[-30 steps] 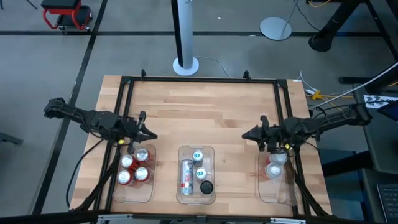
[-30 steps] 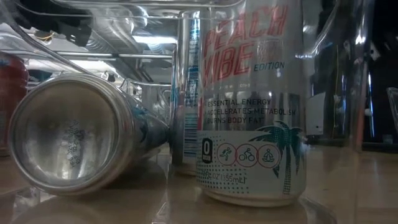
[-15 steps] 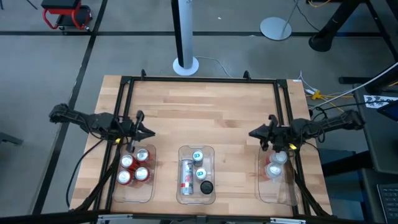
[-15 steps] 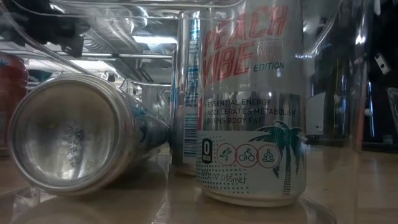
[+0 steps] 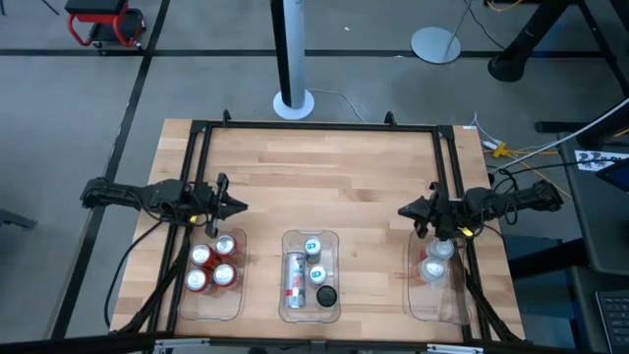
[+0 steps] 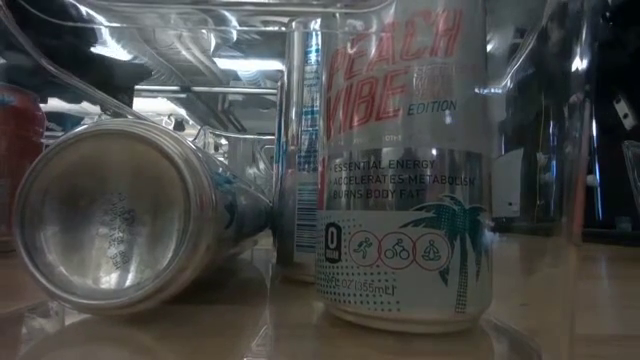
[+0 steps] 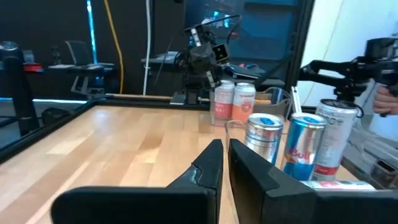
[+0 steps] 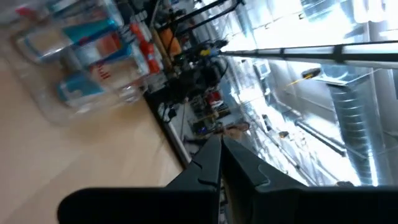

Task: Sort soda cans
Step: Return to Home Position

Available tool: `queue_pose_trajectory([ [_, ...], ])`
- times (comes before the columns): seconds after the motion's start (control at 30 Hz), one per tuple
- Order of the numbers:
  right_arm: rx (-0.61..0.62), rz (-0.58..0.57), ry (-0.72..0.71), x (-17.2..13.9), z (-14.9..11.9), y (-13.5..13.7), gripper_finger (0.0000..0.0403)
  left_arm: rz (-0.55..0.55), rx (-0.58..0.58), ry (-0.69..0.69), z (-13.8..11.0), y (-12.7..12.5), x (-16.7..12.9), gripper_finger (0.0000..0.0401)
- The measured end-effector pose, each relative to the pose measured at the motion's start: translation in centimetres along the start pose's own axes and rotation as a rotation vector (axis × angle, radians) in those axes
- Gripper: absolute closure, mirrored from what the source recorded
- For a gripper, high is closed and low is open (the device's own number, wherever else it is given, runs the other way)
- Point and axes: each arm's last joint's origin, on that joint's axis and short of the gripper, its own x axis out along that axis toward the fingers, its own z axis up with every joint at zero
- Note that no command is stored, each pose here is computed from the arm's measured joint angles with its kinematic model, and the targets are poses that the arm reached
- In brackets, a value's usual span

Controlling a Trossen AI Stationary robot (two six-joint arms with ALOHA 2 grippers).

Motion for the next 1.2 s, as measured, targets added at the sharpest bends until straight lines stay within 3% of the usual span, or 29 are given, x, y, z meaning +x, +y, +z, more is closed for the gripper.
queue_pose_trajectory([
  [0.17, -0.036, 0.01, 0.102, -0.15, -0.45, 0.35, 0.0388, -0.014, 0.008, -0.011, 0.11, -0.05, -0.01, 0.0382],
  [1.2, -0.064, 0.027, 0.105, -0.13, -0.52, 0.55, 0.0388, -0.011, 0.025, 0.003, -0.03, -0.05, -0.01, 0.0382],
])
